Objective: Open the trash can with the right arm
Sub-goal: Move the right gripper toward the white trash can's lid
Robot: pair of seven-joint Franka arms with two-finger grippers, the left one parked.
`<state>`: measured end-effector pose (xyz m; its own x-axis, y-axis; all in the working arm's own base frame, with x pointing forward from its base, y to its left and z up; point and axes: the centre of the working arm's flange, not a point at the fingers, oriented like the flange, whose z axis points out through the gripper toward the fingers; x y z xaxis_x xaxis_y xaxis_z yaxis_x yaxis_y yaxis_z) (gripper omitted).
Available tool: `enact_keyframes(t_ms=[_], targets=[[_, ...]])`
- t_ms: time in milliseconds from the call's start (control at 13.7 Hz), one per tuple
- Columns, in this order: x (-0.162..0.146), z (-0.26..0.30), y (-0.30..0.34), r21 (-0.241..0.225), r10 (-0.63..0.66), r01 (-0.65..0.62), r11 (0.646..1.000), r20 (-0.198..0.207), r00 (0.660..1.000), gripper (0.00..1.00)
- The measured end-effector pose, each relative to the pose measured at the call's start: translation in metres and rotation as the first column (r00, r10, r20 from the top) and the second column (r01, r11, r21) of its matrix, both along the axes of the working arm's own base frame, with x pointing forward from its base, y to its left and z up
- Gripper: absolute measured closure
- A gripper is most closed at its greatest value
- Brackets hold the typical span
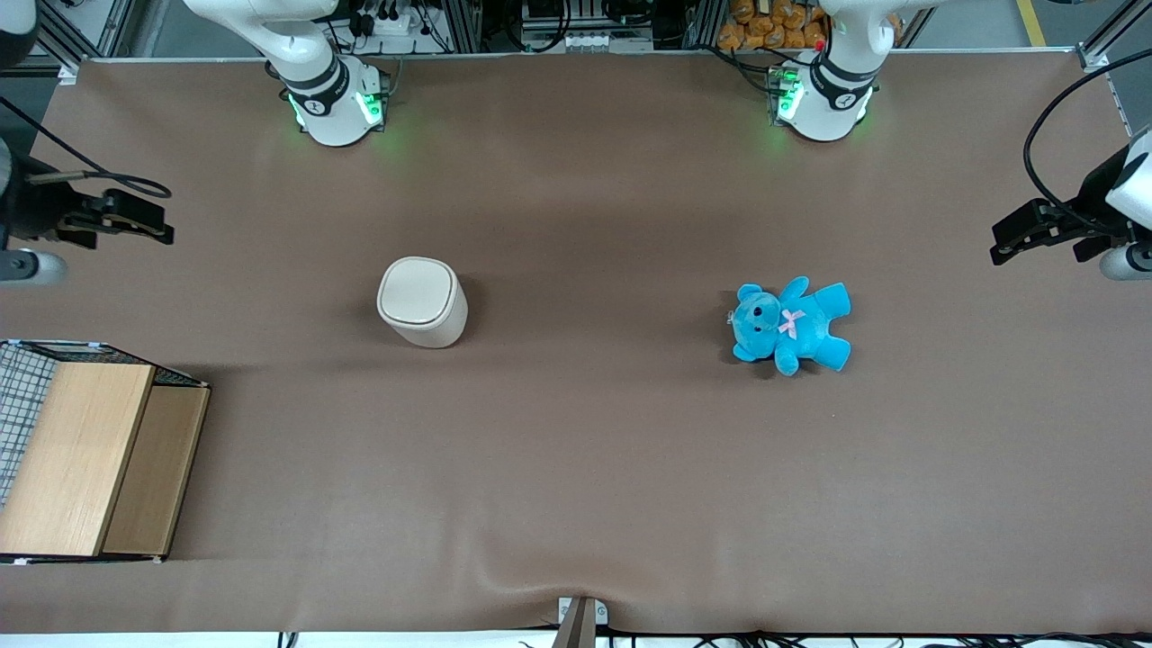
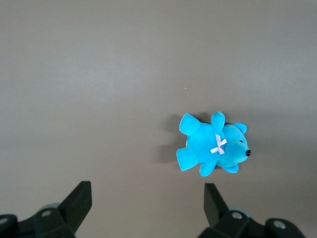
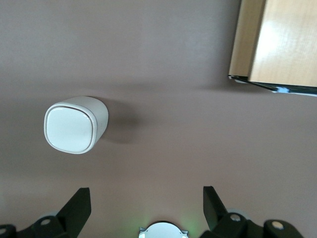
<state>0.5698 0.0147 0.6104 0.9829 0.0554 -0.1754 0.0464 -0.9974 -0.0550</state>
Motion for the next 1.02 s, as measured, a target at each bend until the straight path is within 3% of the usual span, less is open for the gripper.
enact_keyframes(t_ms=[365, 1022], targets=[[0.012, -0.029, 0.026, 0.034, -0.022, 0.023, 0.999, -0.02, 1.0, 0.0], [0.003, -0.068, 0.107, -0.005, -0.16, 0.16, 0.987, -0.071, 0.985, 0.0]])
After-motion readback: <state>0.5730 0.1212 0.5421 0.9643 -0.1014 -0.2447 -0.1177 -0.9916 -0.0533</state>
